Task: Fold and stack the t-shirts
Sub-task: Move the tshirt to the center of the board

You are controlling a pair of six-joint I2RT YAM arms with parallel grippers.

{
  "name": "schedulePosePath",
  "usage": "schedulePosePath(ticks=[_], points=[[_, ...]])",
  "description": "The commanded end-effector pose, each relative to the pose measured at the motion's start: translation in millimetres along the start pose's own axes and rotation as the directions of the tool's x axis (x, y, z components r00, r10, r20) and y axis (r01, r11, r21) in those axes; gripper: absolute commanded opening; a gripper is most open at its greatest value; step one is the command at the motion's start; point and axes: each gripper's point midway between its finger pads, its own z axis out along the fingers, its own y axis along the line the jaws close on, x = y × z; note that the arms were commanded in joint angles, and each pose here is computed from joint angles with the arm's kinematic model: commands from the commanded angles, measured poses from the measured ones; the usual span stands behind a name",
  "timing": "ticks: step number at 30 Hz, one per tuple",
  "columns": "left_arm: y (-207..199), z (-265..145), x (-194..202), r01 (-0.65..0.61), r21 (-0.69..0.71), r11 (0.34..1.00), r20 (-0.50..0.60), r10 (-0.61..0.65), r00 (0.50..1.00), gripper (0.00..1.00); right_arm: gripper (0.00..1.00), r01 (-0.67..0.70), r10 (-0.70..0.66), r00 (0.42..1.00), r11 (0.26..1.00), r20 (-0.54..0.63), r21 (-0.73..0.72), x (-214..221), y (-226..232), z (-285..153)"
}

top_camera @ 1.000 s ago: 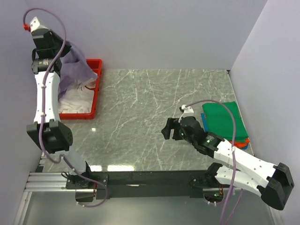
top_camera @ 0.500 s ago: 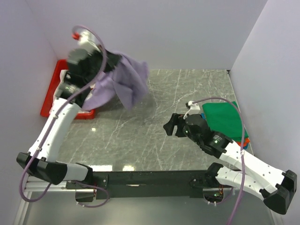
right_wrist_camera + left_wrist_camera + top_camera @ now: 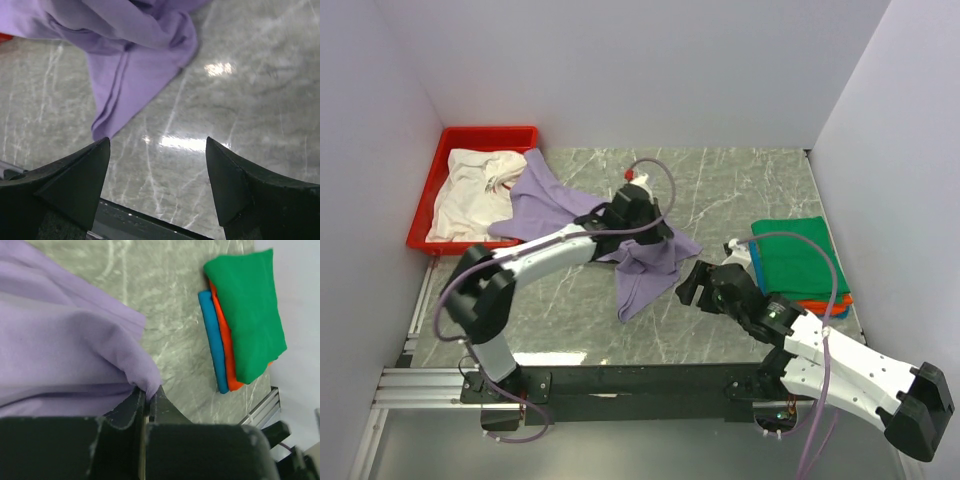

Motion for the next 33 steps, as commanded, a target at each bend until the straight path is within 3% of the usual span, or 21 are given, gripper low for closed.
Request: schedulePosePath(ticks=[1, 5, 12, 14, 18, 20, 24, 29, 33], points=[[-59, 14, -27, 0.045, 0.163, 0.986, 0.085, -0.060, 0.995, 0.00, 0.83, -0.113, 0.114, 0.993, 0.993, 0.022, -0.016, 0, 4, 5], [-84, 39, -9, 0.030, 0.188, 0.982, 0.041, -0.038, 0.998, 0.00, 0.82, -0.142, 0.142, 0.990, 0.990, 0.025, 0.011, 8, -8, 9], [-114, 76, -15, 0.068, 0.226, 0.972, 0.025, -0.076, 0.997, 0.01, 0.82, -0.158, 0.156, 0.987, 0.985, 0.040, 0.063, 10, -20, 12], [-116, 86, -17, 0.069, 0.227, 0.971, 0.026, -0.077, 0.997, 0.06, 0.82, -0.167, 0.165, 0.986, 0.983, 0.039, 0.078, 12, -22, 15], [-108, 88, -17, 0.062, 0.202, 0.977, 0.005, -0.064, 0.998, 0.32, 0.82, -0.173, 0.171, 0.985, 0.980, 0.035, 0.098, 14, -23, 20], [-92, 79, -29, 0.076, 0.185, 0.980, 0.030, -0.083, 0.996, 0.45, 0.79, -0.160, 0.158, 0.987, 0.984, 0.037, 0.081, 10, -16, 23], [-61, 54, -39, 0.106, 0.142, 0.984, 0.053, -0.114, 0.992, 0.56, 0.74, -0.115, 0.115, 0.993, 0.990, 0.004, 0.077, 12, -6, 34], [2, 7, -49, 0.157, 0.017, 0.987, 0.126, -0.158, 0.979, 0.62, 0.68, -0.031, 0.037, 0.998, 0.994, -0.053, 0.107, 22, 11, 53], [61, -33, -54, 0.248, -0.103, 0.963, 0.201, -0.225, 0.954, 0.59, 0.68, 0.036, -0.027, 0.997, 0.992, -0.075, 0.119, 34, 28, 64]])
